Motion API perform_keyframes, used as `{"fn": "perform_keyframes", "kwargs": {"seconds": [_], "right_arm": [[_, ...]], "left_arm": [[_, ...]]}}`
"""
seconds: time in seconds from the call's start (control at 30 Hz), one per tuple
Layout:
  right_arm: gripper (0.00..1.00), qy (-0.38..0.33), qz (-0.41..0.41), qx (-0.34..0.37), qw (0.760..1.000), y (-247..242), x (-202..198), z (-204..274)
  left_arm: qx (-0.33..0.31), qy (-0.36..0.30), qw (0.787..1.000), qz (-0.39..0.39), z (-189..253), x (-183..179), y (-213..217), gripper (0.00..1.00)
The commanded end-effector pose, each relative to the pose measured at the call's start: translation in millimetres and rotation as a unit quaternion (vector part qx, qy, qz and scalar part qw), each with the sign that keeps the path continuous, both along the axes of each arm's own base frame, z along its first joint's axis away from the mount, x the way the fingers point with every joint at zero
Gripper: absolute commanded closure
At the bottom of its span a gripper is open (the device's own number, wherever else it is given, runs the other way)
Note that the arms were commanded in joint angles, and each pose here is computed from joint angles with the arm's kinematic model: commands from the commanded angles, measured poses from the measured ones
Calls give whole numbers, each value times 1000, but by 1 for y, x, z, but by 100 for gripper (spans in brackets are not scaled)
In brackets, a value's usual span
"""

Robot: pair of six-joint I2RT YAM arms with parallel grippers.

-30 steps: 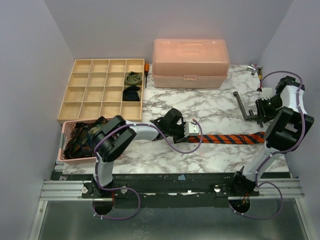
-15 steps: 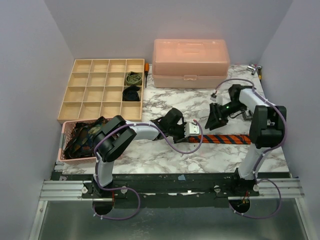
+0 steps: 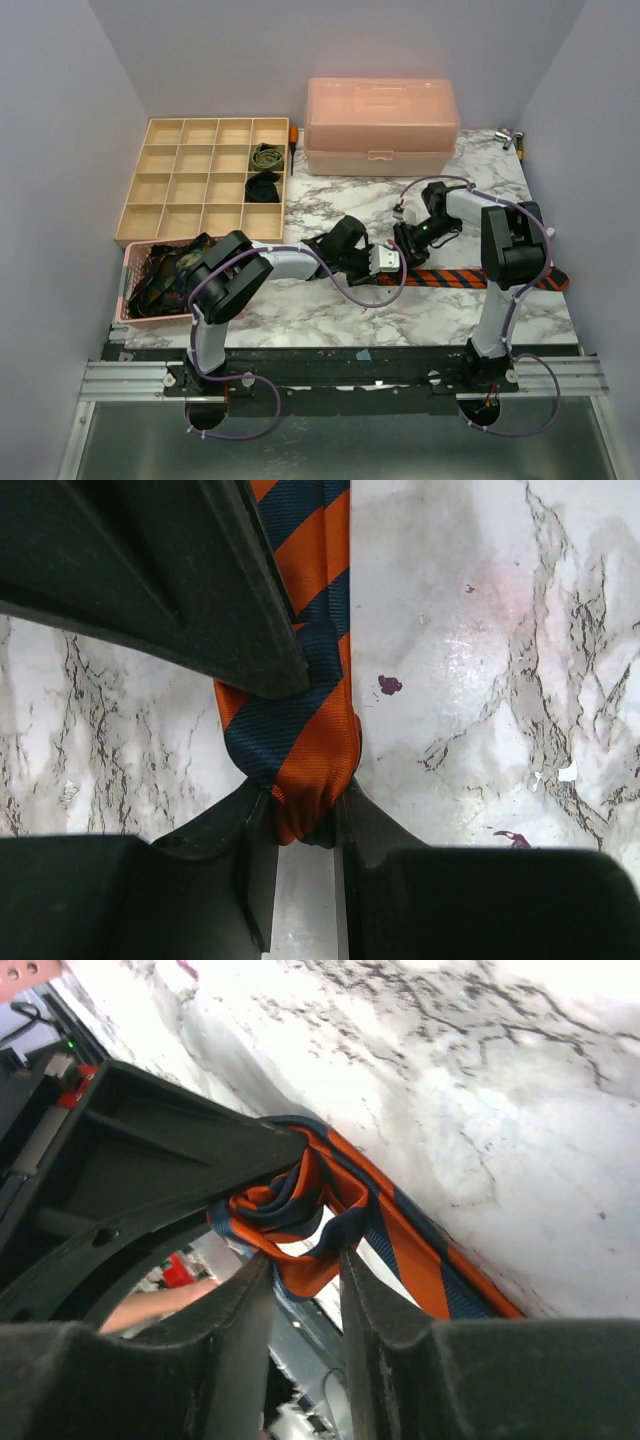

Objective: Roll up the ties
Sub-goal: Roll the tie at the center of the board.

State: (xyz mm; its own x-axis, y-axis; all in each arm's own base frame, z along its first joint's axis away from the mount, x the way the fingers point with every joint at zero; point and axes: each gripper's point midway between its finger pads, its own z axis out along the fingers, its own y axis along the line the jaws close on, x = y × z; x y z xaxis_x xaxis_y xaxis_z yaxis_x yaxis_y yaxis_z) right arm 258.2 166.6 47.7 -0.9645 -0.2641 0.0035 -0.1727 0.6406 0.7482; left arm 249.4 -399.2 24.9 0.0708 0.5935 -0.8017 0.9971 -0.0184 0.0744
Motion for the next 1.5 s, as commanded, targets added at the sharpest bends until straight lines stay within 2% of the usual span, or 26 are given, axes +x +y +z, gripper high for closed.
{"fn": "perform_keyframes", "kwargs": {"seconds": [0.0,0.1,0.13,0.23,0.33,0.43,0.6,0.77,1.0,1.33,1.47], "right_arm": [[74,-7,-1,-19,1000,0,8,-15],[95,-8,7,-37,999,-5,6,-21],[100,-9,9,-46,999,-8,5,-23],[100,-19,16,-85,996,-20,2,-33],[100,-20,19,-115,993,-29,-2,-48],[100,-22,25,-142,989,-33,-2,-62],[100,-32,30,-170,984,-35,4,-74],[100,-32,34,-188,981,-39,5,-83],[100,-24,44,-201,978,-40,13,-97],[100,-13,53,-226,973,-47,16,-106],[100,-10,51,-228,972,-47,17,-108]], "left_arm": [[126,65,990,25,-64,-24,51,91],[127,67,989,26,-65,-24,51,89],[126,68,989,28,-64,-23,50,87],[109,72,991,38,-57,-20,48,68],[60,72,994,48,-38,-15,41,50],[16,64,996,53,-20,-12,38,40],[-56,58,996,49,1,-18,34,30],[-111,57,991,58,5,-15,22,29],[-178,48,982,49,6,-6,-2,38],[-225,46,973,34,-6,-3,-30,38],[-235,48,970,35,-11,-2,-42,42]]}}
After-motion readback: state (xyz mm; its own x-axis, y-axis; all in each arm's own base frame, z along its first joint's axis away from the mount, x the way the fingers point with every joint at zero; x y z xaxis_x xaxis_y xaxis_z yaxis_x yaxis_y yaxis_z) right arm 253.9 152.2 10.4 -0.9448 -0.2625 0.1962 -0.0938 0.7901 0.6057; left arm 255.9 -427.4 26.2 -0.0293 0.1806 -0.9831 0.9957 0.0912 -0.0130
